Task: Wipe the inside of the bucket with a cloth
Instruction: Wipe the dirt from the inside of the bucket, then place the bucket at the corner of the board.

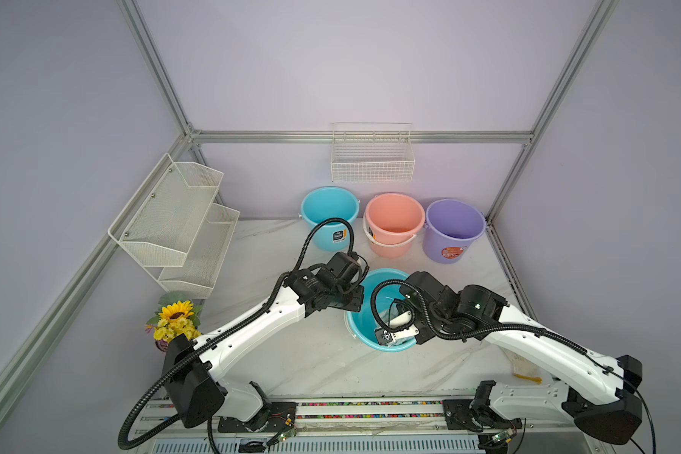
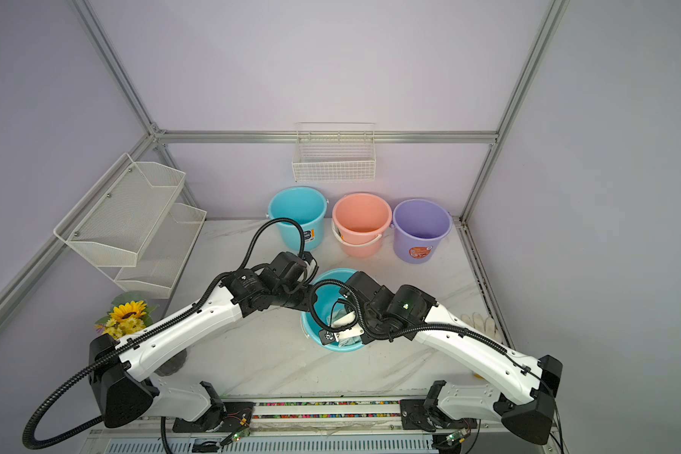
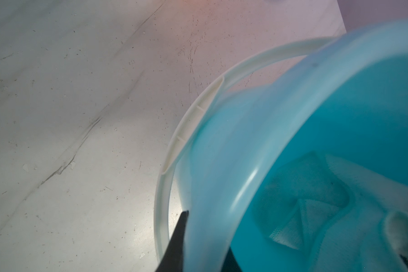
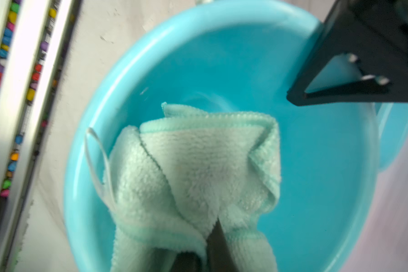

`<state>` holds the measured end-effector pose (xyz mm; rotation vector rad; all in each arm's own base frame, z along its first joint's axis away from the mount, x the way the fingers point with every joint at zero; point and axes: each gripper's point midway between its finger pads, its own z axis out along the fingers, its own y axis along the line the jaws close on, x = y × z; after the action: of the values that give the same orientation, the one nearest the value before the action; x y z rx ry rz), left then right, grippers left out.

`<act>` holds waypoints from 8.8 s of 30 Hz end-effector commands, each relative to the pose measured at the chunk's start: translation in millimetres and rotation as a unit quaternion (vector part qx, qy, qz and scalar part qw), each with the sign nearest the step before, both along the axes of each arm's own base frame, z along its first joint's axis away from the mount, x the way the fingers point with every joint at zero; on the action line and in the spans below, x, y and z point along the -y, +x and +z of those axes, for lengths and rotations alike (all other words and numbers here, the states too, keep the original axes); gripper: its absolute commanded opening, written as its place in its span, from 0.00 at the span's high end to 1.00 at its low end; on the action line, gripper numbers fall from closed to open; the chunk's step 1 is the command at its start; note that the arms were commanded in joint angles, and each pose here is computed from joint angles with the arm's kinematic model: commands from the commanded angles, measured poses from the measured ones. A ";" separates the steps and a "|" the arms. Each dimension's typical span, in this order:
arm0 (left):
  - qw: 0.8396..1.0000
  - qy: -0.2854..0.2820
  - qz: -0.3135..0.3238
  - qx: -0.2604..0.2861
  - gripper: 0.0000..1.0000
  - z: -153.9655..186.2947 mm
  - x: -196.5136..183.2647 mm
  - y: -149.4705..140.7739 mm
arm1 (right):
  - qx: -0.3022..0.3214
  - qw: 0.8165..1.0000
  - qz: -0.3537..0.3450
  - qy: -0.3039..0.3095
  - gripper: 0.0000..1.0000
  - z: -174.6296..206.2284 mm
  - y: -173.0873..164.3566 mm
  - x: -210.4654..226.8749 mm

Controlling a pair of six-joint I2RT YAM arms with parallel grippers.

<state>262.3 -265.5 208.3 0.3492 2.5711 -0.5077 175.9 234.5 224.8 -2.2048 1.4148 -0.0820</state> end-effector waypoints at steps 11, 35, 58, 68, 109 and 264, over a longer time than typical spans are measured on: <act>0.999 -0.038 0.001 0.034 1.00 29.9 7.9 5.8 | -0.093 0.959 0.039 0.265 1.00 9.6 -21.6 -91.2; 0.999 -0.041 -0.006 0.027 1.00 26.3 12.3 5.4 | 0.180 0.945 -0.022 0.272 1.00 40.9 109.5 -61.4; 0.999 -0.031 -0.009 0.019 1.00 15.5 17.6 10.0 | 0.330 0.936 -0.067 0.102 1.00 18.4 144.7 -34.2; 0.999 -0.031 -0.008 0.019 1.00 15.4 16.9 10.0 | 0.318 0.943 -0.086 0.046 1.00 23.6 119.5 11.1; 0.997 -0.050 0.024 0.048 1.00 39.8 4.1 10.1 | -0.128 0.908 -0.071 0.393 1.00 36.1 -4.0 -108.3; 0.736 -0.363 0.564 -0.092 0.13 67.2 -165.0 271.9 | 0.148 0.683 -0.508 0.503 1.00 148.9 110.4 24.0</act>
<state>522.8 -91.4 272.4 -1.5272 1.9795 -0.9730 289.7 220.0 352.5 -0.4181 1.7242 -0.0485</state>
